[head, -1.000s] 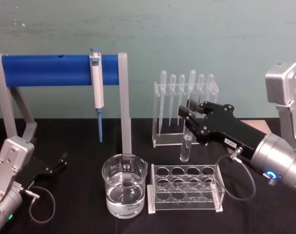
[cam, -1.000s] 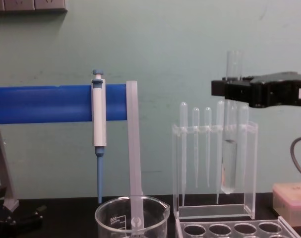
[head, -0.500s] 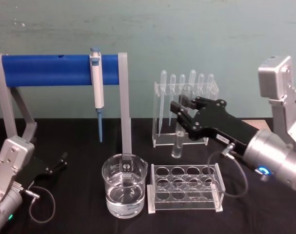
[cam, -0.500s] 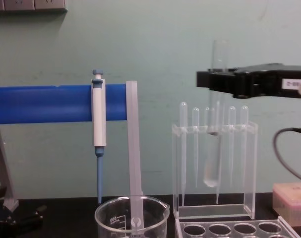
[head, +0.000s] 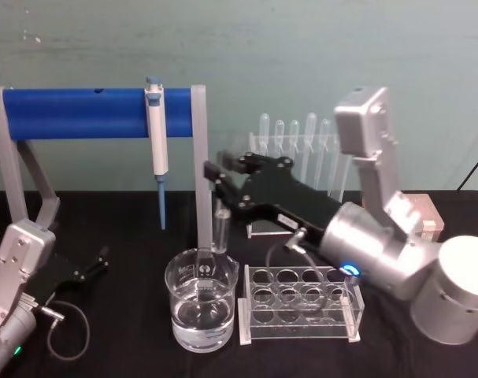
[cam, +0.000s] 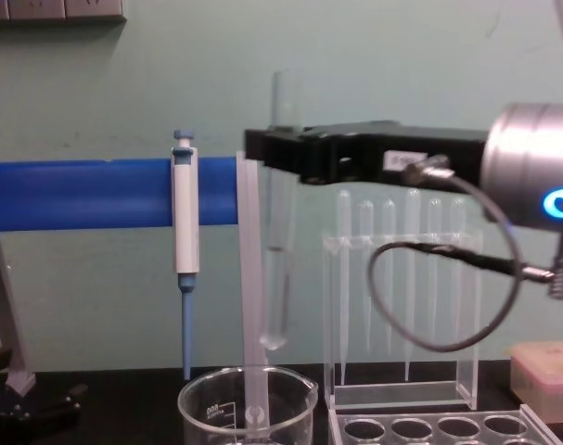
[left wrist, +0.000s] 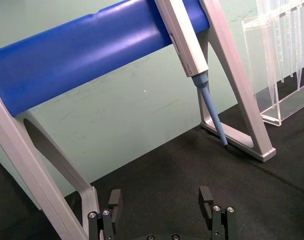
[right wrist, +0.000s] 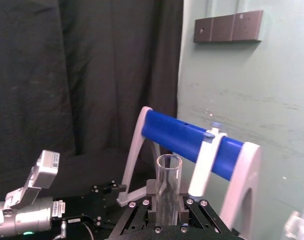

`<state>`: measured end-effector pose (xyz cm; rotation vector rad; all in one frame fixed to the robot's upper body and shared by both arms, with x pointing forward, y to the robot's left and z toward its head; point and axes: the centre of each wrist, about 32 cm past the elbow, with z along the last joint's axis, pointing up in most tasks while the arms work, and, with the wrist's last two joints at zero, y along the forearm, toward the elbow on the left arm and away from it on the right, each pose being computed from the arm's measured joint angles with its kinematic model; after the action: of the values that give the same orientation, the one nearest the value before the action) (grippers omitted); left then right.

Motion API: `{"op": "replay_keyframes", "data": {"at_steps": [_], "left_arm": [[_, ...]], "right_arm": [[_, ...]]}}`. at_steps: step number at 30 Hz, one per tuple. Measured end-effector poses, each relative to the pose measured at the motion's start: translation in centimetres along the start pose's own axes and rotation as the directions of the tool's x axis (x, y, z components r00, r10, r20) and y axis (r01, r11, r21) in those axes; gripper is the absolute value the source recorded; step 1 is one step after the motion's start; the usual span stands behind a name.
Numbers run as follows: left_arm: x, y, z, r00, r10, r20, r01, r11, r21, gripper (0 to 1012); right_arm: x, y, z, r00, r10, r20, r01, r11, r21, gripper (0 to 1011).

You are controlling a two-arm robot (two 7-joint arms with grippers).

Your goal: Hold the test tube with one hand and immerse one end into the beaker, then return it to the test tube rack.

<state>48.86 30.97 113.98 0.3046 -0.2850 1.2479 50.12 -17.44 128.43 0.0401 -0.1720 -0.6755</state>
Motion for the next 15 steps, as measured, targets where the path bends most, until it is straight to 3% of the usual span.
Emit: {"op": "replay_keyframes", "data": {"at_steps": [7,15], "left_arm": [[0.0,0.0,0.0,1.0,0.0,0.0,0.0,1.0,0.0,1000],[0.0,0.0,0.0,1.0,0.0,0.0,0.0,1.0,0.0,1000]], "right_arm": [[-0.6,1.4,-1.7,1.0,0.011,0.0,-0.011,1.0,-0.011,233],[-1.0,1.8,-3.9,1.0,0.018,-0.009,-0.018,1.0,-0.025,234]]}}
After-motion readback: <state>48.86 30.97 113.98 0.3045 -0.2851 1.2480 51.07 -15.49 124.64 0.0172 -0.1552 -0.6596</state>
